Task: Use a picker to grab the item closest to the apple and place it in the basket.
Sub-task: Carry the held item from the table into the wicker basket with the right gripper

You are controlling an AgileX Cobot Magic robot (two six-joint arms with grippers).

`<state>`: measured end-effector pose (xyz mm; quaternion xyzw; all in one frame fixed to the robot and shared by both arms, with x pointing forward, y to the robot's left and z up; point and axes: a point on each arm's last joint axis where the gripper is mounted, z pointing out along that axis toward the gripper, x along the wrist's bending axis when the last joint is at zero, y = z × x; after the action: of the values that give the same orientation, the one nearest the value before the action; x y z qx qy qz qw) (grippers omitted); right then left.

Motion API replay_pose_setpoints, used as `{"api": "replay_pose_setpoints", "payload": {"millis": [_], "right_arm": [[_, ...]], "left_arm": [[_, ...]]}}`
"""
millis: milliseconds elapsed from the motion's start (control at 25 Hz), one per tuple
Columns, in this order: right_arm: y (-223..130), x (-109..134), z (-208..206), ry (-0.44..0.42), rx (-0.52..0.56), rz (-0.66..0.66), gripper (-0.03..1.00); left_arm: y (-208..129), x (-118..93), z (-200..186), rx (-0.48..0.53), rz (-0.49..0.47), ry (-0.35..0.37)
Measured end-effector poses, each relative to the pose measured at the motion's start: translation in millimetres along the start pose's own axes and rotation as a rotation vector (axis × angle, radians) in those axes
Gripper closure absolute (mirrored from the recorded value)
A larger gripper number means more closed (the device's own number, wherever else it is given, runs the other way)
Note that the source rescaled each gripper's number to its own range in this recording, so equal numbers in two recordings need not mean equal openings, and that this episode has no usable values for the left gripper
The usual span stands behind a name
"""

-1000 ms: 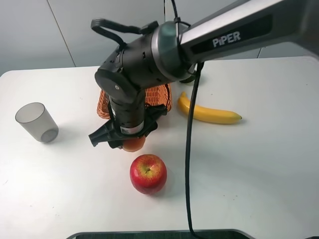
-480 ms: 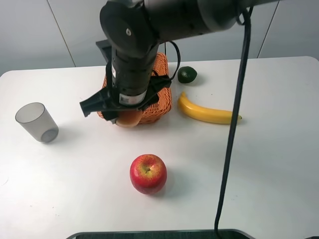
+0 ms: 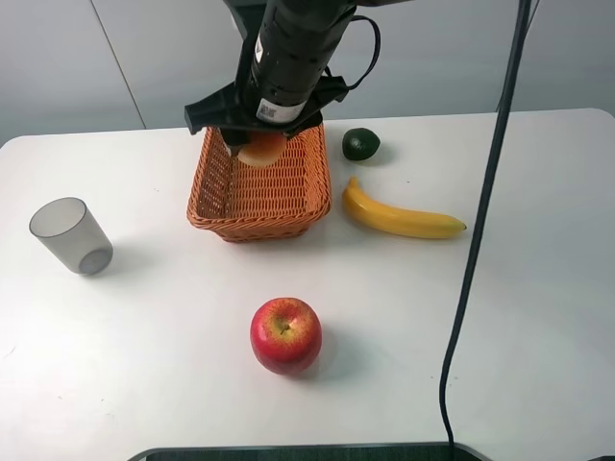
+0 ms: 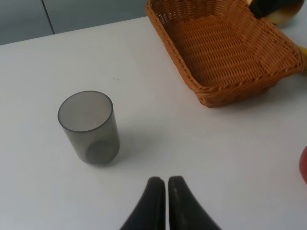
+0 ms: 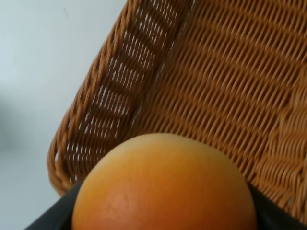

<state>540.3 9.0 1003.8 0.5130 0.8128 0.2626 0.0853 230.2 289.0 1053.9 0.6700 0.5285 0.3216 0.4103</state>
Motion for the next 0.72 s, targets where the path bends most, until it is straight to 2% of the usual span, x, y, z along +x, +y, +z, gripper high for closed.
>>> {"api": "replay_pose_setpoints", "payload": {"millis": [160, 280, 720], "right_arm": [[12, -11, 4, 0.020, -0.088, 0.005, 0.96], [12, -12, 16, 0.027, -0.105, 0.002, 0.96], [-6, -16, 75, 0.000, -0.043, -0.032, 0.96]], "left_arm": [[0, 0, 0, 0.000, 0.000, 0.000], [0, 0, 0, 0.000, 0.000, 0.000], [0, 0, 0, 0.000, 0.000, 0.000]]}}
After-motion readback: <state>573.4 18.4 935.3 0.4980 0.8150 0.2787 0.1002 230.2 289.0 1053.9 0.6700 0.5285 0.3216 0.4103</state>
